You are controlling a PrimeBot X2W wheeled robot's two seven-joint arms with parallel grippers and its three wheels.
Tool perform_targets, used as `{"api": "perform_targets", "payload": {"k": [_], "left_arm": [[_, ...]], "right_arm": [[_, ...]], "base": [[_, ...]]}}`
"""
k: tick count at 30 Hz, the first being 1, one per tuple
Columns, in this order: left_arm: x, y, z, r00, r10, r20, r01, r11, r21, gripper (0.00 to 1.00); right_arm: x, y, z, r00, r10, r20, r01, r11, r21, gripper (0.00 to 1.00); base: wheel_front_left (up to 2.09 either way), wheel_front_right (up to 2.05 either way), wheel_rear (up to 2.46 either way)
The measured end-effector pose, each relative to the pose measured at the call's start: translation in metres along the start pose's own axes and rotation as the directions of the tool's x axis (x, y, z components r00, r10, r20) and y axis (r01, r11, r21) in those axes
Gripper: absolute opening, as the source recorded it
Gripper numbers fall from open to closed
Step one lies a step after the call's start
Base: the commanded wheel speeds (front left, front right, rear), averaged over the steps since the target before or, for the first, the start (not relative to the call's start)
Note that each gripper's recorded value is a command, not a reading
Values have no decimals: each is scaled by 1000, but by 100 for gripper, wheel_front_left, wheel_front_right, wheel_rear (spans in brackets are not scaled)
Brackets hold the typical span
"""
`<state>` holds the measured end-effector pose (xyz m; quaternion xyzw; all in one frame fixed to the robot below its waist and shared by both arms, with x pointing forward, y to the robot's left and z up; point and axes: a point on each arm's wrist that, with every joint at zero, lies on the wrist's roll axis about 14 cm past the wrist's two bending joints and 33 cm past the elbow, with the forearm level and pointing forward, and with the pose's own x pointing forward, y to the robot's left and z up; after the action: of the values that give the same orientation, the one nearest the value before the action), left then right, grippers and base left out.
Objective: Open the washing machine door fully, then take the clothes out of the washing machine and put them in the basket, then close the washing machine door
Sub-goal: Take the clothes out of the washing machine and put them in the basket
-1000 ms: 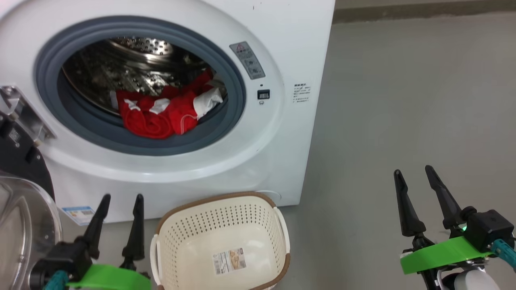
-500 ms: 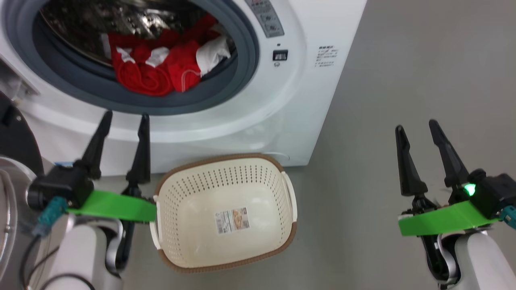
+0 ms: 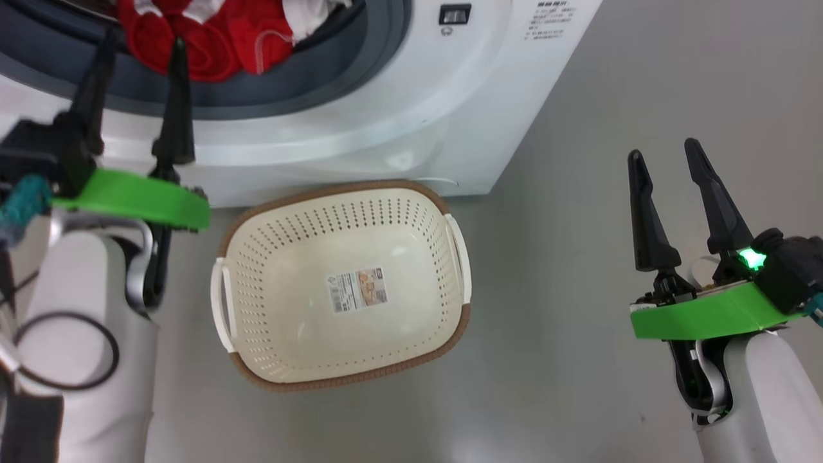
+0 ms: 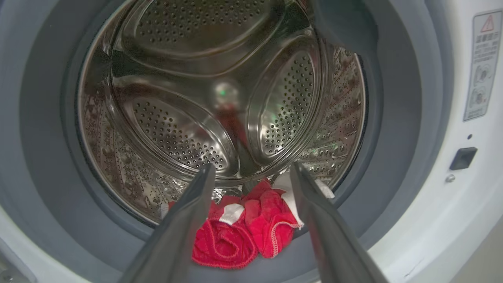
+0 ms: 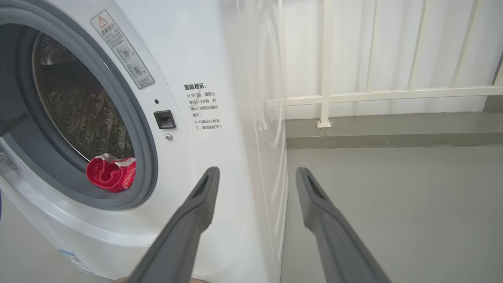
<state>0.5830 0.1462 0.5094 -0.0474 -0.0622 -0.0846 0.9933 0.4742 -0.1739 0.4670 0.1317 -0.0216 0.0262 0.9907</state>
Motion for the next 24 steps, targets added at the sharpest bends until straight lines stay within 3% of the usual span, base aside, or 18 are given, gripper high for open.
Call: {"api": "perform_targets", "payload": {"k": [8, 14, 24], "left_arm": [[40, 2, -42, 994, -7, -105, 13, 999, 49, 100], [62, 2, -68, 980, -29, -196, 62, 984, 168, 100], [75, 4, -112, 919, -12, -394, 179, 904, 389, 100]], "right_arm": [[8, -13, -18, 999, -25, -33, 24, 1000, -5, 100], [9, -22, -22, 998, -43, -43, 42, 999, -11, 100], [5, -30, -35, 995, -67, -79, 68, 998, 8, 100]], "base": [[0, 0, 0], [0, 0, 0], [0, 0, 0]]}}
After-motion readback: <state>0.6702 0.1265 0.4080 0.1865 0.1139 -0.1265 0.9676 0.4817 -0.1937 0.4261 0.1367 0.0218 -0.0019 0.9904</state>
